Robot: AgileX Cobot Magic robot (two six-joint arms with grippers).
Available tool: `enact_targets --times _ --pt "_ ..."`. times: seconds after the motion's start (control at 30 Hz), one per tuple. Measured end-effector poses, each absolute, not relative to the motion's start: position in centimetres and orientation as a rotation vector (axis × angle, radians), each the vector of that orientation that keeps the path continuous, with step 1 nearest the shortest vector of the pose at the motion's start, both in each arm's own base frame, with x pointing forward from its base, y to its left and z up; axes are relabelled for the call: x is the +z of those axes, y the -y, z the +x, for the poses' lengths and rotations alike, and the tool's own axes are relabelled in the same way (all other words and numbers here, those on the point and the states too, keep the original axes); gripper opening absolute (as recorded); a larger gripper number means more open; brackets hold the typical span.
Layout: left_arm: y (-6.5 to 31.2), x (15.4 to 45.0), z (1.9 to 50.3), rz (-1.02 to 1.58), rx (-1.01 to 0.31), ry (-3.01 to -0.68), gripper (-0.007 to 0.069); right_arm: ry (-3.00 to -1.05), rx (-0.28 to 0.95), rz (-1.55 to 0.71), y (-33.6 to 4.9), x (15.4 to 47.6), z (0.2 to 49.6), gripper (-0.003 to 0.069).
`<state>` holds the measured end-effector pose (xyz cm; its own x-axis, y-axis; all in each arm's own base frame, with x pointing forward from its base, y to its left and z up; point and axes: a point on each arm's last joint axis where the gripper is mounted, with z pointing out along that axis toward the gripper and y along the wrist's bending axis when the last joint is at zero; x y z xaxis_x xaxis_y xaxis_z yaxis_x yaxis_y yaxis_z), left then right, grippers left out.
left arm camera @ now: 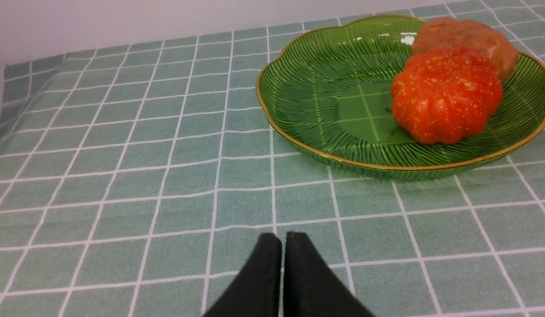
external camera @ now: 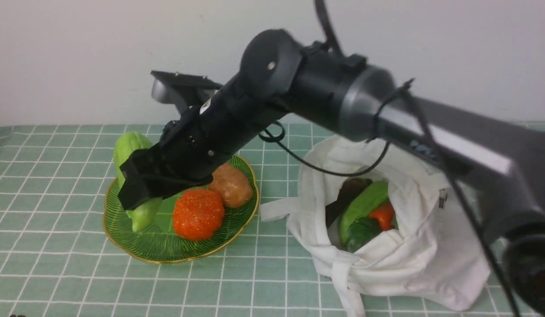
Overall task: Take vegetables from cloth bag on blue coffee tablecloth place on plate.
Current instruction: 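Take the green vegetable out of the bag and place it on the plate with the right gripper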
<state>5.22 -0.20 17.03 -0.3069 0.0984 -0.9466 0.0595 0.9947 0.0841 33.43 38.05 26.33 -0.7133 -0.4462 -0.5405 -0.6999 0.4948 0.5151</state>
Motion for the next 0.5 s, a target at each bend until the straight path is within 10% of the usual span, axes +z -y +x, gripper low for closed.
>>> enact_targets --times 0.33,0.5 --pt "0.2 17.0 5.2 0.114 0.039 -1.884 -0.0008 -2.466 1.008 -0.811 -40.5 20.3 36.6 0.043" --pt "0.2 17.0 5.2 0.114 0.039 -1.884 -0.0008 -2.468 0.974 -0.834 -40.4 20.0 36.7 0.0599"
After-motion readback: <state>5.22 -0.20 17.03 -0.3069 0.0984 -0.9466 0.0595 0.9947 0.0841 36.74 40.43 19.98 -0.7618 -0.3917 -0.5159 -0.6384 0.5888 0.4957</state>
